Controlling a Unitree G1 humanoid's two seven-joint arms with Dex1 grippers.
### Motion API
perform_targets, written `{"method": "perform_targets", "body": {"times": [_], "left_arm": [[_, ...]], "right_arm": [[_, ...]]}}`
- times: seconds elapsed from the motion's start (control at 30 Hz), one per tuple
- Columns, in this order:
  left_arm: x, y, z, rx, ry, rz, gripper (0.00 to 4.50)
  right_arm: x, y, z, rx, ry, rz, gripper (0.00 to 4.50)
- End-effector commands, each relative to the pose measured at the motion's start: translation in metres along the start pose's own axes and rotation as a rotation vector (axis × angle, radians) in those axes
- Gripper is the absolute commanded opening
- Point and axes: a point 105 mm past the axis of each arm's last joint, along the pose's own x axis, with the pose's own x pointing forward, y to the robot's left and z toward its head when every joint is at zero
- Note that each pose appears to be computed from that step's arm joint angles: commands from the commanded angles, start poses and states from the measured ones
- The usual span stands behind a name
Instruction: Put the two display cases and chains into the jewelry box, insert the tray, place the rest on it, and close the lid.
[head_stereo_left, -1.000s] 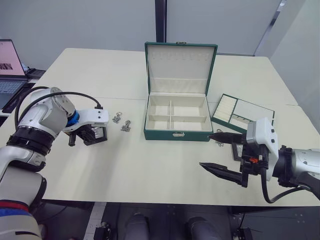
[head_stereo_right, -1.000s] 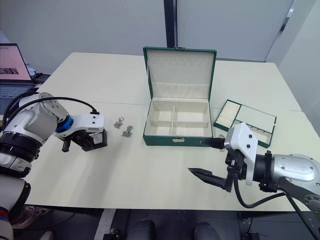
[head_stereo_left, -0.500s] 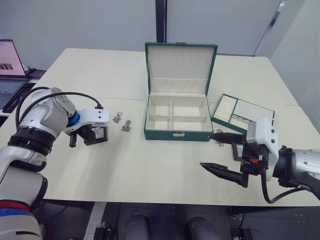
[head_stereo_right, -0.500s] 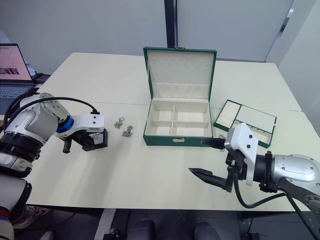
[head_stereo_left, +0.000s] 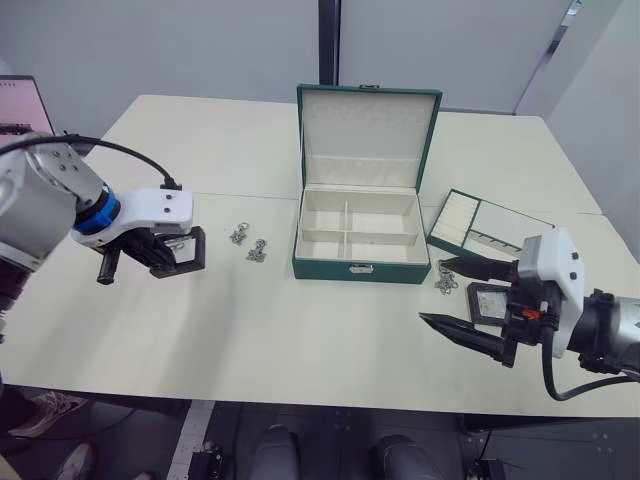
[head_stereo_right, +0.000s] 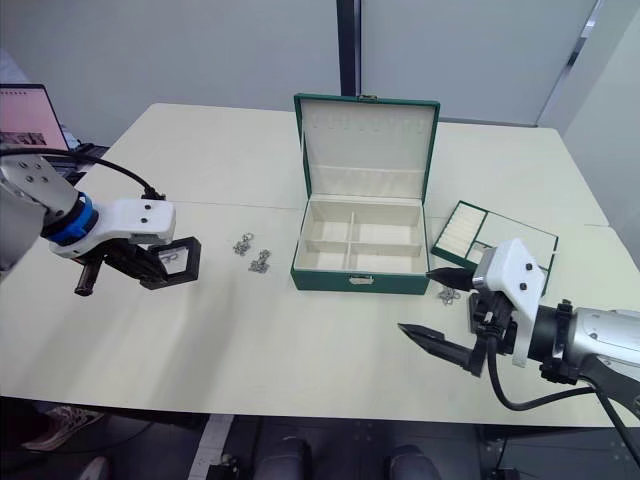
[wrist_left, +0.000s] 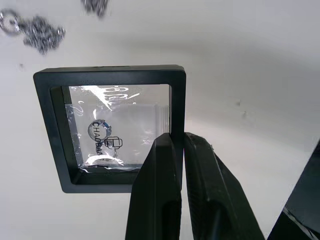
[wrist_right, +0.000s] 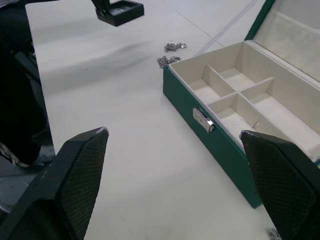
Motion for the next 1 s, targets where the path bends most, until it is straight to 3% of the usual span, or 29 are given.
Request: {"method": "perform_targets", "body": {"times": [0.03, 0.4, 1.0], "left_arm": [[-0.018, -0.001, 0.029, 0.056, -0.105, -0.002, 0.02], [-0.025, 0.031, 0.111, 0.225, -0.224, -0.001, 0.02], [0.022, 0.055, 0.197, 0.340, -0.258, -0.027, 0.02]], "right_arm": [[-0.011, -0.011, 0.006, -0.041, 0.003, -0.077, 4.50], [-0.012, -0.027, -0.002, 0.001, 0.008, -0.213, 4.50], [-0.012, -0.021, -0.019, 0.093, -0.006, -0.254, 4.50]]}}
